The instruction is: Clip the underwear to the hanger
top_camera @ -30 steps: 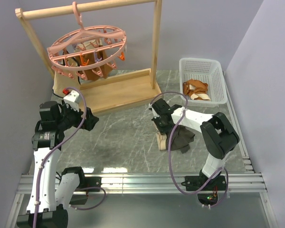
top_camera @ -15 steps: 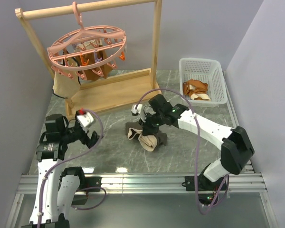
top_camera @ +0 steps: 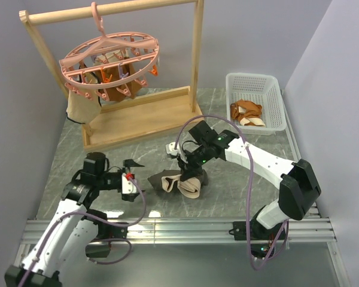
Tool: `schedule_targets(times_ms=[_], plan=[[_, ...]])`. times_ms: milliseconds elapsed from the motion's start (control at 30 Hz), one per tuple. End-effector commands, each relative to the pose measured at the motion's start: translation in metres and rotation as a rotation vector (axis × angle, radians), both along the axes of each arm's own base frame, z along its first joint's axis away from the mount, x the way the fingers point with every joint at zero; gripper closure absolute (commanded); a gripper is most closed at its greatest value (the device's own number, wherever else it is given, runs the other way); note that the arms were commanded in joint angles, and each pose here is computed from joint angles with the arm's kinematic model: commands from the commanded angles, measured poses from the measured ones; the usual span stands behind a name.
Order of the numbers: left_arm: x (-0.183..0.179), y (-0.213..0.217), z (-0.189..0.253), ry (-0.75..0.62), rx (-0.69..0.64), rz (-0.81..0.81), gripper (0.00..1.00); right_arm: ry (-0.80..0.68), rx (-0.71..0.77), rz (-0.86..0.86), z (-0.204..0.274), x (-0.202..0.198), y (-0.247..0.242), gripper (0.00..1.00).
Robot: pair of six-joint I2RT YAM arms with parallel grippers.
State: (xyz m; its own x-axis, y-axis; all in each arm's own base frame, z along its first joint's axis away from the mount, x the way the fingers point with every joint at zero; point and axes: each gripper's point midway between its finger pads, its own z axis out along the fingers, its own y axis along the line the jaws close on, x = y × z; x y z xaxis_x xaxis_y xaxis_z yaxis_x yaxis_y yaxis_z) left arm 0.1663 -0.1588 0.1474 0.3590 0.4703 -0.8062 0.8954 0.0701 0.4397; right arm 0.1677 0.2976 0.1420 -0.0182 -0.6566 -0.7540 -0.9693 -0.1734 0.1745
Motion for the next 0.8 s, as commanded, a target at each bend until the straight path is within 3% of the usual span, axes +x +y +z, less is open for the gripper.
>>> schedule_targets(times_ms=[0, 133, 300, 400, 433, 467, 567, 600, 633, 667, 700, 767], plan=[[0.009, -0.032, 0.018, -0.037, -0.089, -0.045, 0.03, -0.014, 0.083, 0.042, 0.025, 0.003, 0.013, 1.0], [0.002, -0.067, 0.025, -0.042, -0.122, -0.129, 0.04, -0.005, 0.087, 0.043, 0.031, 0.007, 0.017, 1.0], [0.014, -0.086, 0.03, 0.062, -0.178, -0.031, 0.12, 0.015, 0.131, 0.083, 0.043, 0.001, 0.022, 1.0], [0.017, -0.09, 0.05, 0.097, -0.208, -0.012, 0.56, 0.02, 0.157, 0.105, 0.048, -0.003, 0.021, 1.0], [0.012, -0.091, 0.056, 0.121, -0.211, -0.032, 0.91, 0.013, 0.174, 0.104, 0.049, -0.001, 0.023, 1.0], [0.002, -0.09, 0.065, 0.173, -0.207, -0.047, 0.99, 0.015, 0.188, 0.082, 0.051, 0.006, 0.022, 0.97], [-0.025, -0.093, 0.103, 0.223, -0.27, -0.116, 1.0, 0.034, 0.259, -0.042, 0.064, 0.044, 0.022, 0.81], [-0.034, -0.093, 0.108, 0.252, -0.263, -0.128, 1.0, 0.108, 0.255, -0.126, 0.062, 0.057, 0.021, 0.76], [-0.044, -0.097, 0.115, 0.266, -0.262, -0.152, 1.0, 0.084, 0.315, -0.168, 0.073, 0.081, 0.026, 0.58], [-0.047, -0.101, 0.134, 0.302, -0.282, -0.148, 1.0, 0.102, 0.336, -0.226, 0.077, 0.099, 0.022, 0.48], [-0.052, -0.103, 0.135, 0.368, -0.261, -0.137, 1.0, 0.185, 0.33, -0.353, 0.075, 0.126, 0.01, 0.44], [-0.059, -0.117, 0.153, 0.529, -0.254, -0.131, 1.0, 0.196, 0.372, -0.448, 0.09, 0.163, -0.002, 0.38]])
